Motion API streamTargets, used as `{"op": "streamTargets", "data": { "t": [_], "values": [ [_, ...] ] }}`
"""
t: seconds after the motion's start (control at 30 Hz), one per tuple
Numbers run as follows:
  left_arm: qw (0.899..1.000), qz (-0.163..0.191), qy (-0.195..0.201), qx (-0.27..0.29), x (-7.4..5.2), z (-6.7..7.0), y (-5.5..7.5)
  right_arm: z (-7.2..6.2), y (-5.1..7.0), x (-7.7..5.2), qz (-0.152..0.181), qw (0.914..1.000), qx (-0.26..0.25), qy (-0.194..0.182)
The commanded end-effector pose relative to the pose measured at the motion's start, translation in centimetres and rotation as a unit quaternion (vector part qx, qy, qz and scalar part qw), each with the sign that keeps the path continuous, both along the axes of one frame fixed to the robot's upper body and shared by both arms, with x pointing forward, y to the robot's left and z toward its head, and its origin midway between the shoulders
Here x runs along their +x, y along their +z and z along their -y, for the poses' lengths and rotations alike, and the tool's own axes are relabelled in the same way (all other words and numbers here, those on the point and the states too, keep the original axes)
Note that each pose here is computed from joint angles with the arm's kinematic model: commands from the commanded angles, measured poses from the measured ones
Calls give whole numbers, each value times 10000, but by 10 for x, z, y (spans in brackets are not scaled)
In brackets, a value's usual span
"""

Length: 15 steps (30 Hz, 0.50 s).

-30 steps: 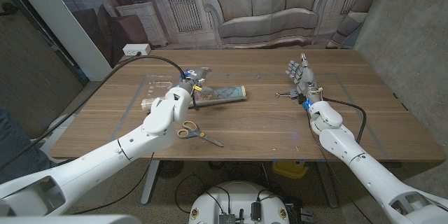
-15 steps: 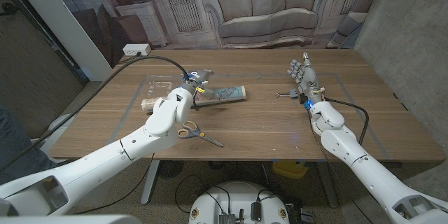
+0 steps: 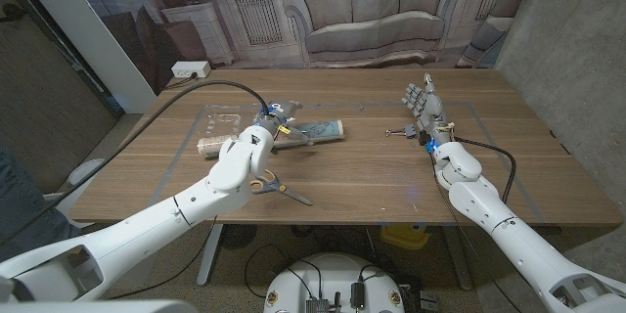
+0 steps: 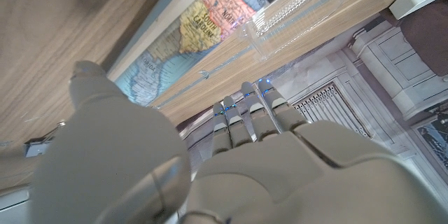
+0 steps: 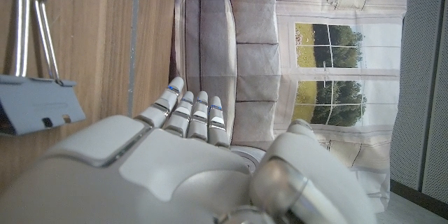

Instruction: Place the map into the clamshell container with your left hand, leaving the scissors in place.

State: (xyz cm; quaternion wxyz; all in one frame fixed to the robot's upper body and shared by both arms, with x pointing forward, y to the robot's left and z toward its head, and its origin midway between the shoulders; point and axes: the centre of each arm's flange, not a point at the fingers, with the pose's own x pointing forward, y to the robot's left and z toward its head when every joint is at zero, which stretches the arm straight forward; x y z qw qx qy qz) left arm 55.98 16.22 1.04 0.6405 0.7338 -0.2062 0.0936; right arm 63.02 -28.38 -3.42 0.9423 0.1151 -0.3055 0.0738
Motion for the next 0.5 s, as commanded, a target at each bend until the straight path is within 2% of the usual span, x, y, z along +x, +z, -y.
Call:
{"op": "streamTargets", "data": {
  "t": [0.03, 0.5],
  "values": [
    [9999, -37, -13, 159, 8, 6, -3, 0, -3, 4, -58, 10000, 41, 31],
    [9999, -68, -44, 137, 21, 4, -4, 0, -6, 6, -114, 9999, 98, 21]
  ]
}}
